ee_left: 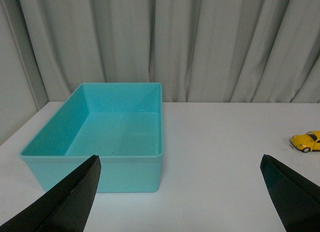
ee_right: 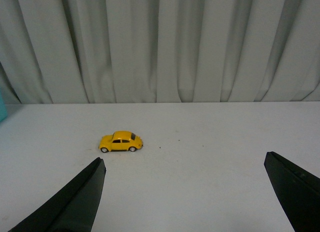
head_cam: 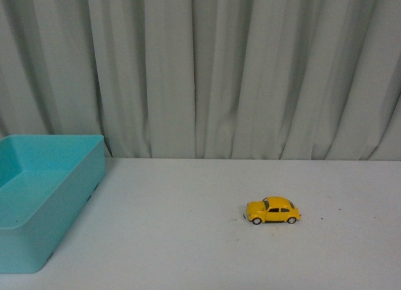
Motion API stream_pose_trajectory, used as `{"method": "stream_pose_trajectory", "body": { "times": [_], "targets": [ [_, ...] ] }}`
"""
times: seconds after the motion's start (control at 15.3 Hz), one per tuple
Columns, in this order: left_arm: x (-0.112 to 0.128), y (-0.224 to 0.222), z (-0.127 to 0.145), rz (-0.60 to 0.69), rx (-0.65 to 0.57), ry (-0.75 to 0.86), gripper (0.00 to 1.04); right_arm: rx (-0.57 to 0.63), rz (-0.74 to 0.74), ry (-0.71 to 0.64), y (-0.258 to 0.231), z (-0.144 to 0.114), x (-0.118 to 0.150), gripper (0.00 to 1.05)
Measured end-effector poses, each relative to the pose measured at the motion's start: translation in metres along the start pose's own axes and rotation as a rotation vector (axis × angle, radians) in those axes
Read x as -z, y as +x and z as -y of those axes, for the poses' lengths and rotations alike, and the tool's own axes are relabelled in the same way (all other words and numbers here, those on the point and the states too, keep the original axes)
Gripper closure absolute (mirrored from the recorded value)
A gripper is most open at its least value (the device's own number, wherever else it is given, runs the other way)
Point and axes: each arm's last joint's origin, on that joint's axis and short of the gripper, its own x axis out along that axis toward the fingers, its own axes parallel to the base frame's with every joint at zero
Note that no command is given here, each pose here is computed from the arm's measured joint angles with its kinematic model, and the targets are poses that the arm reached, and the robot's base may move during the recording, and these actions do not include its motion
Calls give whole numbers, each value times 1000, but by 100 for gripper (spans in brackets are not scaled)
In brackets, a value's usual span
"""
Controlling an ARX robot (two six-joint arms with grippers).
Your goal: Wind up and store yellow beetle toy
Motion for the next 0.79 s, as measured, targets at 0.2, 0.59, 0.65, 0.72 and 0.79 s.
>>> {"method": "stream_pose_trajectory", "body": {
  "times": [0.2, 0.59, 0.65, 0.72, 0.79],
  "targets": [
    [0, 0, 0, 0, 0, 0, 7, 0, 0, 0, 0, 0, 0, 7],
    [0, 0, 0, 0, 0, 0, 7, 0, -1, 0, 0, 0, 0, 7],
    [0, 0, 0, 0, 0, 0, 7, 0, 0, 0, 0, 0, 0, 7],
    [0, 0, 0, -1, 0, 0, 7, 0, 0, 0, 0, 0, 0, 7],
    [0, 0, 0, 3, 0, 0, 7, 0, 0, 0, 0, 0, 0, 7]
  ]
}}
